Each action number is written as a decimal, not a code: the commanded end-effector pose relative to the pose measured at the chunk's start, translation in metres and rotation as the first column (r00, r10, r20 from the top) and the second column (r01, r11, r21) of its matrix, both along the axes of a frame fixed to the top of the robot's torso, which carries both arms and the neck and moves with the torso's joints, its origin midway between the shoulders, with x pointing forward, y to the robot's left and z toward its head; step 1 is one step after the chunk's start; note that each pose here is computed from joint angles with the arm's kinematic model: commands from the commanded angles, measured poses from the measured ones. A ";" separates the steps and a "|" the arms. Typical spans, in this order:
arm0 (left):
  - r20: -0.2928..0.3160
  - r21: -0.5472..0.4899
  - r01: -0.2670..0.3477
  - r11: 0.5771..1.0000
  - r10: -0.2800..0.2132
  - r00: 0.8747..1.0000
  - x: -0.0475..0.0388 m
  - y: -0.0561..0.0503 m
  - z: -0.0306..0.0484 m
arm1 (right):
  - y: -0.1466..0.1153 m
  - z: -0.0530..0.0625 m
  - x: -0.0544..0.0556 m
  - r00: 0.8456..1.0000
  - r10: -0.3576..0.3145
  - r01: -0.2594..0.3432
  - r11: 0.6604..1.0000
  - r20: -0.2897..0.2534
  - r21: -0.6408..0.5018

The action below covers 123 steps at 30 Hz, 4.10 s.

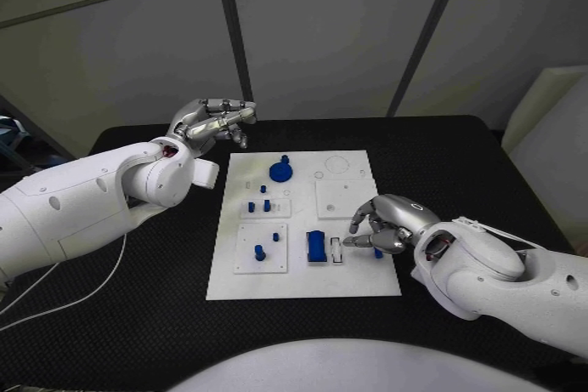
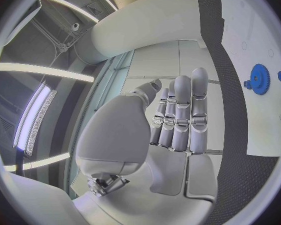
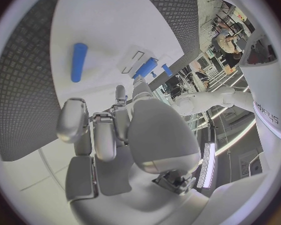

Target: Assemble the parts on the task board

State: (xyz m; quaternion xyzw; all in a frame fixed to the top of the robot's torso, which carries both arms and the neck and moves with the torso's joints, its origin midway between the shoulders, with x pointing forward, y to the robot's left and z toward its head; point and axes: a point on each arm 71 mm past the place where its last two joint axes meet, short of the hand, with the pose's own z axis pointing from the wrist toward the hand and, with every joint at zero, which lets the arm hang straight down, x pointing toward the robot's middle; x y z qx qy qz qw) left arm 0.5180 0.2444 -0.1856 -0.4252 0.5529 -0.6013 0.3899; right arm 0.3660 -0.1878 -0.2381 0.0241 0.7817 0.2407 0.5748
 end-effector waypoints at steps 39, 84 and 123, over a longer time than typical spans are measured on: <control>-0.001 -0.008 0.015 1.000 -0.015 1.000 -0.0017 -0.003 0.0002 | -0.041 -0.031 -0.005 0.991 -0.094 0.074 0.979 -0.097 -0.187; -0.002 -0.009 0.018 1.000 -0.018 1.000 -0.0036 -0.004 0.0008 | -0.007 -0.013 -0.016 0.965 -0.154 0.179 0.979 -0.213 0.101; -0.003 -0.013 0.035 0.999 -0.035 0.999 -0.0050 -0.007 0.0024 | 0.027 -0.034 -0.002 0.929 -0.111 0.151 0.985 -0.352 0.086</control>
